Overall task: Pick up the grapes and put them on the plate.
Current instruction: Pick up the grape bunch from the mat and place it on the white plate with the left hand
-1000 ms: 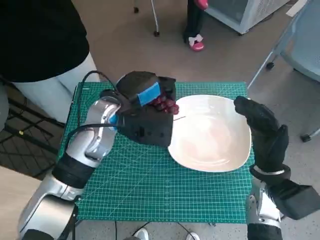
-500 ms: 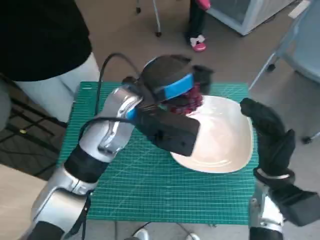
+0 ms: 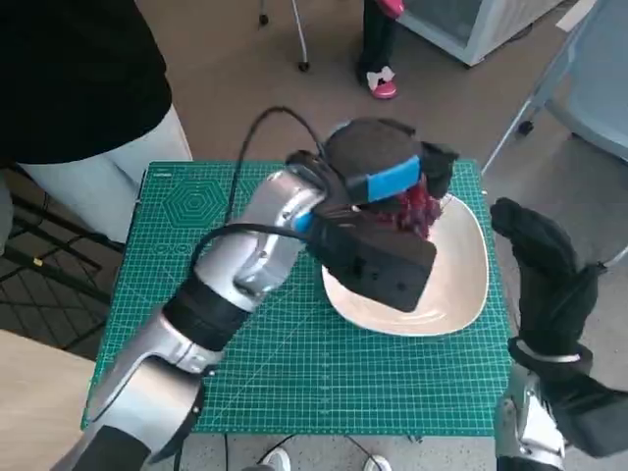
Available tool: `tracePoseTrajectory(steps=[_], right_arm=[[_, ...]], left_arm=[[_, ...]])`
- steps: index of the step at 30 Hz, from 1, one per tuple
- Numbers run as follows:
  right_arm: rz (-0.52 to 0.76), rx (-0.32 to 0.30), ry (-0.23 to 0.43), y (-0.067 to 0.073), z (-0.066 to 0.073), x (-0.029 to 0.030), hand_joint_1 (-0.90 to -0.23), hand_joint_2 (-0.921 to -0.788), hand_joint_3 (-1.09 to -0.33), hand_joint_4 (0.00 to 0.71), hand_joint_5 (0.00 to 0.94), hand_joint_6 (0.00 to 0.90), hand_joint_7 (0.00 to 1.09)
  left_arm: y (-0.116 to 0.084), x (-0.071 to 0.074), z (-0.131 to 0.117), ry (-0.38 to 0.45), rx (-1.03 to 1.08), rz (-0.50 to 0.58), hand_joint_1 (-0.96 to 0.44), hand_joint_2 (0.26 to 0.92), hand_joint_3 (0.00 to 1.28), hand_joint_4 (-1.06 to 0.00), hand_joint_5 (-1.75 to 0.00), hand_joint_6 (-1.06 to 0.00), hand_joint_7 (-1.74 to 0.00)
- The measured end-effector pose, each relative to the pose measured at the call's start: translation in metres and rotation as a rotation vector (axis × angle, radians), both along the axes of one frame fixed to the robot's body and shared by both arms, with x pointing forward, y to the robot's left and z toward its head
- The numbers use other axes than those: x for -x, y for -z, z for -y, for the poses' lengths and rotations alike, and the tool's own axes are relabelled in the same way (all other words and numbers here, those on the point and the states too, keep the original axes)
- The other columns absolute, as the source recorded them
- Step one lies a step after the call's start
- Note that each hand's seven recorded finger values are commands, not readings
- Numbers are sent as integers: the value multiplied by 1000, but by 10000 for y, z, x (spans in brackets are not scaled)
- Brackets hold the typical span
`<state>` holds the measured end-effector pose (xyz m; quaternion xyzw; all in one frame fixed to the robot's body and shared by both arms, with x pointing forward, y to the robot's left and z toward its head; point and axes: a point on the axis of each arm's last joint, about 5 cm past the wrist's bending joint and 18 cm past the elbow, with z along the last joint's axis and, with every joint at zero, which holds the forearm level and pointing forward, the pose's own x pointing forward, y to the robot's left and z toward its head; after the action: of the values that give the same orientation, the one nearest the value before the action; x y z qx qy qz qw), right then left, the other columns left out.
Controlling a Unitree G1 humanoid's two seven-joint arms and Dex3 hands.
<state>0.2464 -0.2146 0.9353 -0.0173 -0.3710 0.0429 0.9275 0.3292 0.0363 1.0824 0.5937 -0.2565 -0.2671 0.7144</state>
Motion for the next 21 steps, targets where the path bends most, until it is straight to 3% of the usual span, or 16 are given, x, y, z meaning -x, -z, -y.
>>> tracePoseTrajectory(steps=[14,19,21], right_arm=[[3,2,44,-6,0,26,-617,-921,-857,393,1,165,219],[2,-1,46,-5,-3,27,-617,-921,-858,393,1,167,214],[2,-2,47,-4,-5,26,-618,-921,-858,393,1,168,212]], left_arm=[[40,-42,91,12,-7,-42,4,921,154,-527,-1496,-632,-999],[86,-62,101,4,-6,-68,21,918,173,-531,-1372,-551,-1174],[101,-70,103,-5,-2,-84,127,898,198,-559,-1347,-521,-927]])
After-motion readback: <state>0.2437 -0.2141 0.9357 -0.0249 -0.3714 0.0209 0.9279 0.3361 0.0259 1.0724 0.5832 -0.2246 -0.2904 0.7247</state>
